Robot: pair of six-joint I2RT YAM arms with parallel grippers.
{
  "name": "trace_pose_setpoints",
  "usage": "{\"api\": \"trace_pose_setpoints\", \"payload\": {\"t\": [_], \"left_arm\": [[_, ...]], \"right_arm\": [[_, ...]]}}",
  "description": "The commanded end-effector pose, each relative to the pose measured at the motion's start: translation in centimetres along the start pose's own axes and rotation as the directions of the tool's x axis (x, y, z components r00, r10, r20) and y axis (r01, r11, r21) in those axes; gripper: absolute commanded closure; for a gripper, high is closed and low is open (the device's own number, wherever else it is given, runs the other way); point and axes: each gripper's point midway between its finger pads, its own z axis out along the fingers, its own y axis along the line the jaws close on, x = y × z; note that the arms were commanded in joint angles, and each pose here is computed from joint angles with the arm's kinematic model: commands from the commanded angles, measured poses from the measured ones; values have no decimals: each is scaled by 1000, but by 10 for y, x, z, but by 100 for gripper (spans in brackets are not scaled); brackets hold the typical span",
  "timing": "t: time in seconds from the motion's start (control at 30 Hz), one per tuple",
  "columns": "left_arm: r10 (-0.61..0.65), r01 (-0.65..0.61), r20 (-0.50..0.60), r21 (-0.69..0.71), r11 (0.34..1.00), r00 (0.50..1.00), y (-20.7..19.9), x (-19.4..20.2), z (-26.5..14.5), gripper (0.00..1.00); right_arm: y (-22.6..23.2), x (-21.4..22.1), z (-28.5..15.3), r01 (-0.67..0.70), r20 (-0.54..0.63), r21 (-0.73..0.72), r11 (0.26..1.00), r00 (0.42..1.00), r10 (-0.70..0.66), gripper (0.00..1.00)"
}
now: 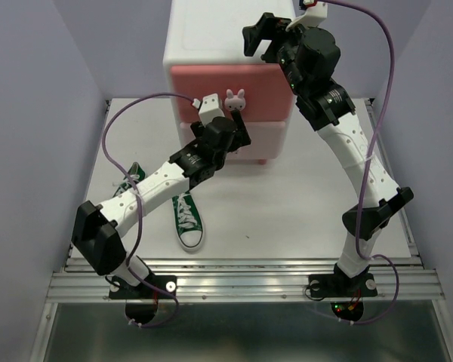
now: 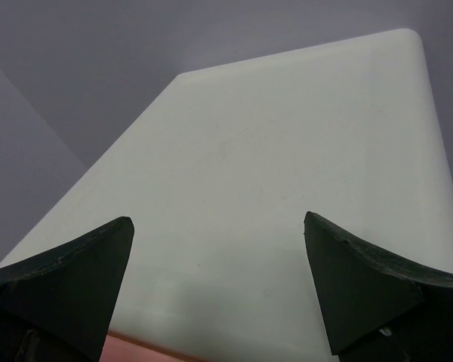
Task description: Place and organize the shoes in the shoe cabinet
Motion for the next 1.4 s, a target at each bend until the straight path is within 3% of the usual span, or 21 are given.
{"api": "trace_pose_setpoints", "payload": {"t": [0.0, 0.3, 0.5, 1.1, 1.37], "left_arm": [[-11, 12, 62, -18, 1000, 998, 4, -3, 3, 1], [-32, 32, 0, -35, 999, 999, 21, 49, 9, 1], [28, -25, 78, -34, 999, 997, 19, 43, 7, 1], [57, -49, 102, -75, 996, 993, 20, 63, 35, 2], [27, -12, 158, -90, 996, 987, 14, 42, 50, 13]], "right_arm": [[-41, 99, 5, 79, -274, 123, 989, 961, -43, 0], [-46, 113, 7, 95, -298, 134, 986, 953, -51, 0], [-44, 118, 10, 76, -304, 132, 988, 952, -32, 0], [-42, 116, 6, 66, -306, 123, 990, 952, -25, 0], [-39, 118, 1, 46, -322, 111, 993, 947, -8, 0]]}}
